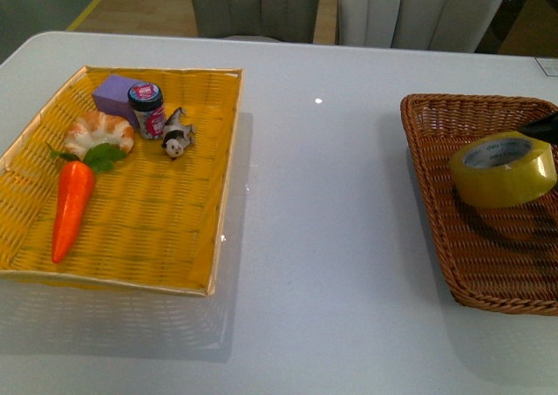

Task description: Move tape to another basket

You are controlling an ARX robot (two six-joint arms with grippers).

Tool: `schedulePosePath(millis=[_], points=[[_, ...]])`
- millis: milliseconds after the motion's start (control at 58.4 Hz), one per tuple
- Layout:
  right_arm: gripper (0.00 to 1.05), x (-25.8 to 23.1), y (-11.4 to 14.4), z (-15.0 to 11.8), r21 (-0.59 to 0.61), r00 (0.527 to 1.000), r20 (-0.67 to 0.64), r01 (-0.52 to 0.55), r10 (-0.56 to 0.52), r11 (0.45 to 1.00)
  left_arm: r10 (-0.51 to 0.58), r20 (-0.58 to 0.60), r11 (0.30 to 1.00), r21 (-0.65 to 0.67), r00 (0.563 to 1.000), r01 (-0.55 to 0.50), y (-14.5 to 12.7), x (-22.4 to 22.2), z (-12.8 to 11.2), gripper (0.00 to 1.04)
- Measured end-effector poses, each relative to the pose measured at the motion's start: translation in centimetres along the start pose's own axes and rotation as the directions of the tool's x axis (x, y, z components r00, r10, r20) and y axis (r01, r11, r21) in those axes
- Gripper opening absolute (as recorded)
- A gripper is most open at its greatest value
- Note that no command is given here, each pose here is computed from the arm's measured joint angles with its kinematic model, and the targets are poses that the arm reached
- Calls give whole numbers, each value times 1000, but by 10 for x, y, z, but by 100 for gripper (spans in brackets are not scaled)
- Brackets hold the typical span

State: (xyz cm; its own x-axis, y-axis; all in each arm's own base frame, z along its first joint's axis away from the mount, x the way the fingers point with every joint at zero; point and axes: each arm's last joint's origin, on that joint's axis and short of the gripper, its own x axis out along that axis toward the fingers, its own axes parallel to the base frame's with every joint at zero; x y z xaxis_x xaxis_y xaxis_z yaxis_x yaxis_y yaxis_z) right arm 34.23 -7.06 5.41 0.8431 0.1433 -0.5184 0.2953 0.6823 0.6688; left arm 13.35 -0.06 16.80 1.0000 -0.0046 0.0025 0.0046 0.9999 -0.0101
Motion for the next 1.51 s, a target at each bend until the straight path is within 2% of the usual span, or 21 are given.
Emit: schedulePosePath(millis=[137,291,463,548,617,668,720,754,857,960,1045,1302,1508], points=[[96,-33,2,14,-5,996,79,-38,38,999,0,6,1000,0,1000,0,0,-6,2,2],[96,-75,13,18,-45,986,160,-45,52,998,0,11,1000,0,1000,0,0,-11,3,2],[96,-133,35,10,-176,963,265,4,44,984,0,13,1000,0,1000,0,0,-16,3,2],[96,-154,46,10,-239,944,318,-8,86,971,0,11,1000,0,1000,0,0,-19,3,2],[86,-153,44,4,-405,910,376,-6,172,914,0,14,1000,0,1000,0,0,-21,3,2],[76,-156,43,-9,-543,880,415,37,230,839,0,15,1000,0,1000,0,0,-21,3,2],[63,-163,46,-21,-638,861,429,77,271,766,0,10,1000,0,1000,0,0,-22,3,2],[56,-168,49,-25,-663,853,440,100,279,742,0,10,1000,0,1000,0,0,-23,3,2],[37,-179,52,-37,-689,847,452,133,279,712,0,13,1000,0,1000,0,0,-25,3,2],[19,-186,54,-48,-702,853,440,131,282,700,0,-23,1000,0,1000,0,0,-33,-2,2],[2,-193,55,-56,-704,852,445,143,276,695,0,0,1000,0,1000,0,0,-36,0,2],[2,-210,61,-76,-703,846,459,160,270,693,1,-4,1000,1,1000,-1,0,-36,-1,2],[2,-222,65,-80,-713,839,455,141,300,687,0,-4,1000,1,1000,0,0,-36,-1,2]])
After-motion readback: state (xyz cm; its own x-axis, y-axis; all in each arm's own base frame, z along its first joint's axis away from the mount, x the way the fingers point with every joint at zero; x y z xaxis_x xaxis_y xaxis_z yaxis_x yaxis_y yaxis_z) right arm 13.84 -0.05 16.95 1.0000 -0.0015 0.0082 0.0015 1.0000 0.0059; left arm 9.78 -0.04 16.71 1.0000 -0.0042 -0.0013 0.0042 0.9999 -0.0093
